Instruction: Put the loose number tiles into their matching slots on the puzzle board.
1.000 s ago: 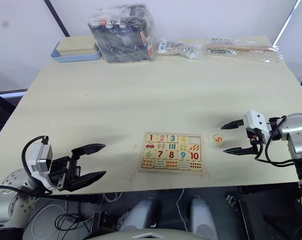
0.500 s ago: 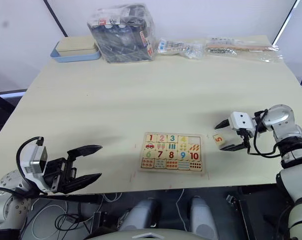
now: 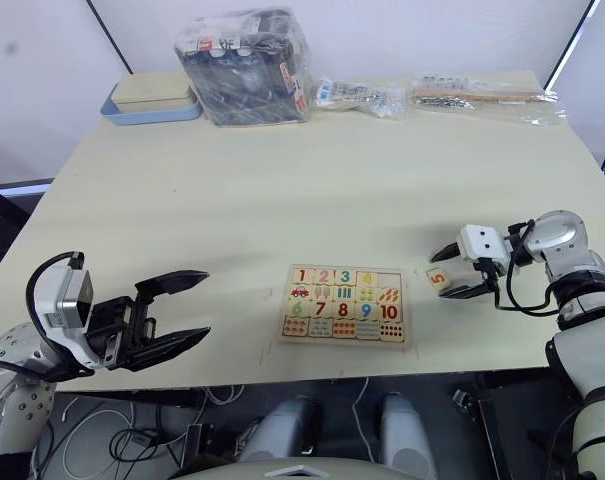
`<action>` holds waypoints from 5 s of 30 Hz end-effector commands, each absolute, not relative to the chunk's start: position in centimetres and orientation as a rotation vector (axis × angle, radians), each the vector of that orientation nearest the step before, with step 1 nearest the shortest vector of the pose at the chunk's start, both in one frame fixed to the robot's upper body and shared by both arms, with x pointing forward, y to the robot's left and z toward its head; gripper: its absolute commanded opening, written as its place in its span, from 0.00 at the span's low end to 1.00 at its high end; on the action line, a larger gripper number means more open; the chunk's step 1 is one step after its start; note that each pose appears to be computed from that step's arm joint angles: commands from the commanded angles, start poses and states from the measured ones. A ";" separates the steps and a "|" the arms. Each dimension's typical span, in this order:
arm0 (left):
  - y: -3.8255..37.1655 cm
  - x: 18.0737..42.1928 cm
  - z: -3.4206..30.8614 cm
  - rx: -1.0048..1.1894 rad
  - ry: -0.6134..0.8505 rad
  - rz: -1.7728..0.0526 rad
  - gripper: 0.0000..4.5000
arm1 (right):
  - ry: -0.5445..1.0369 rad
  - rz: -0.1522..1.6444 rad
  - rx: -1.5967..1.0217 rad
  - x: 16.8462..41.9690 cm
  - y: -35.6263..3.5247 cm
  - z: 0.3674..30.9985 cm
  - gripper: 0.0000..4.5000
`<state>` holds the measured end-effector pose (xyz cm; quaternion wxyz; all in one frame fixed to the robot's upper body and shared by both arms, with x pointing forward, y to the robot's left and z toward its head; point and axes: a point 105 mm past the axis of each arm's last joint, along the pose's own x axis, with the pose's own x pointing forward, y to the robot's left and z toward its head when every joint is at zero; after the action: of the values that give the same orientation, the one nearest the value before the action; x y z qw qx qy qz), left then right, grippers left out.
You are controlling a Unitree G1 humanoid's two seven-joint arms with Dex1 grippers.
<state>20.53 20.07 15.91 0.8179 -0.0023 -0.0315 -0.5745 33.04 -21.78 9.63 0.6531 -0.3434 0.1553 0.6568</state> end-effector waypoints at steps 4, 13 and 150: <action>19.4 20.6 17.1 0.018 -0.095 -1.229 1.00 | 0.364 1.485 -0.769 32.9 -22.1 9.4 0.59; 19.7 20.5 17.0 0.029 -0.064 -1.272 1.00 | 0.335 1.465 -0.700 32.5 -22.3 9.7 0.34; 22.5 20.7 14.2 0.054 -0.071 -1.315 1.00 | 0.330 1.226 -0.687 31.3 -24.5 11.9 0.19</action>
<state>20.81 22.25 13.83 0.7925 0.0157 -0.0281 -0.6091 30.96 -24.13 9.97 0.7429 -0.2974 0.1683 0.5757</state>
